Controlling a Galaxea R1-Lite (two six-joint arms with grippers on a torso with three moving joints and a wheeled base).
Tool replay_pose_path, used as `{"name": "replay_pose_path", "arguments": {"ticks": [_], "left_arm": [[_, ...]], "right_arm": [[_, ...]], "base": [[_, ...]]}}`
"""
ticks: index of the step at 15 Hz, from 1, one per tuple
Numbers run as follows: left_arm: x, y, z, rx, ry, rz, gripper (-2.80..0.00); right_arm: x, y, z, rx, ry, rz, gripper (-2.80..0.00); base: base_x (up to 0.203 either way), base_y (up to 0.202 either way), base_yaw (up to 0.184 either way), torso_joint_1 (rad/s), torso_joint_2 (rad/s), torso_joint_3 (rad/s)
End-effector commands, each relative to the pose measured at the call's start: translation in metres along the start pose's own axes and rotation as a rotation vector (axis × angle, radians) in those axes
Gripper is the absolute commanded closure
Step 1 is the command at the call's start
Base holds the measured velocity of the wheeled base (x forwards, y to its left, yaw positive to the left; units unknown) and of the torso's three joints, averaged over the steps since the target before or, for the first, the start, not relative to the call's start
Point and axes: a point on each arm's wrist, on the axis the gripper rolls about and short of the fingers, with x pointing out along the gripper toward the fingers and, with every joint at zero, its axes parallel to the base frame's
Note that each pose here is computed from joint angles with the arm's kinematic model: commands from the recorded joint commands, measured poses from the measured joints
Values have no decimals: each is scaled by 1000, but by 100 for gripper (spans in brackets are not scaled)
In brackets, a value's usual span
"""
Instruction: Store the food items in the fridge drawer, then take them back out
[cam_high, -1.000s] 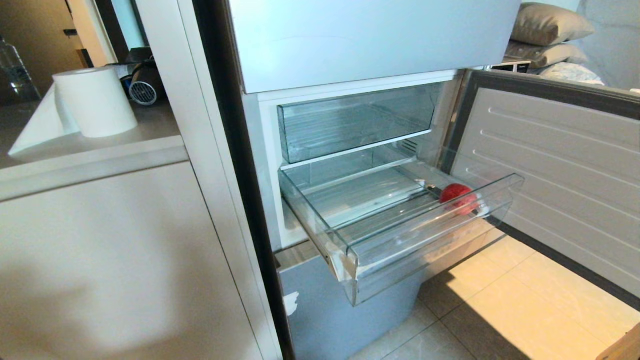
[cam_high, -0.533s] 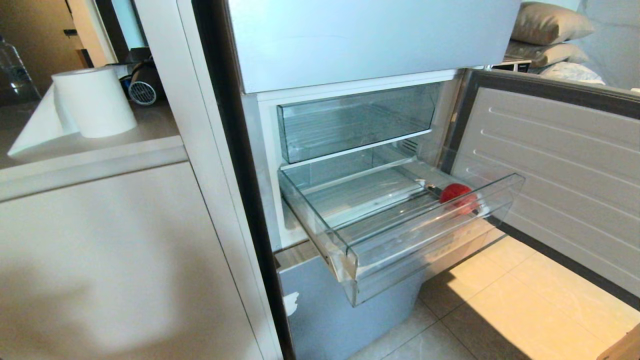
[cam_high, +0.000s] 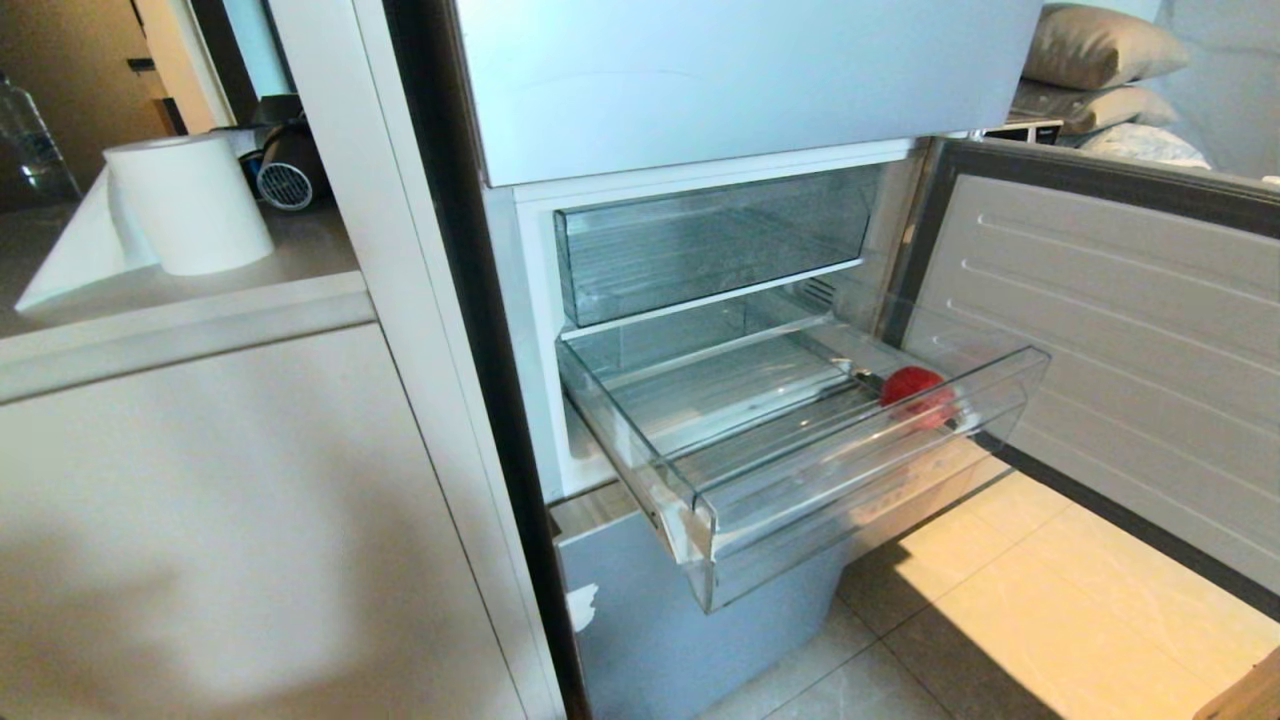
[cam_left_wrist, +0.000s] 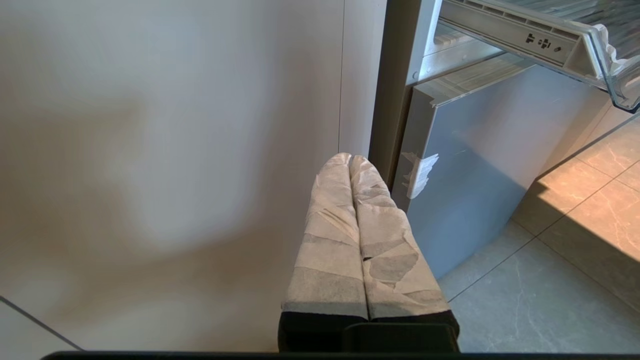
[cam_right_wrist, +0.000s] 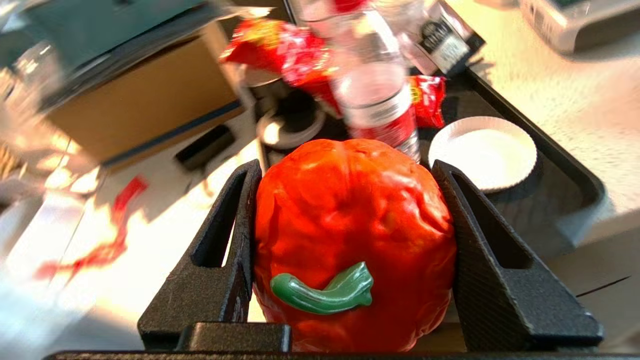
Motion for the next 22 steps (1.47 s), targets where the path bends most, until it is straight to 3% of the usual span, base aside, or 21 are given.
{"name": "replay_pose_path", "arguments": {"ticks": [1, 5, 8, 16, 22], "left_arm": [[0, 0, 0, 0, 1, 0, 0], [0, 0, 0, 0, 1, 0, 0], [0, 0, 0, 0, 2, 0, 0], [0, 0, 0, 0, 1, 0, 0], [0, 0, 0, 0, 1, 0, 0]], "right_arm": [[49, -37, -15, 68, 78, -42, 0], [107, -85, -30, 105, 70, -65, 0], [139, -107, -32, 106, 29, -68, 0], [179, -135, -57, 122, 32, -95, 0], [182, -137, -70, 123, 66, -91, 0]], "base": [[0, 0, 0, 0, 0, 0], [0, 0, 0, 0, 0, 0], [0, 0, 0, 0, 0, 0], [0, 0, 0, 0, 0, 0], [0, 0, 0, 0, 0, 0]]}}
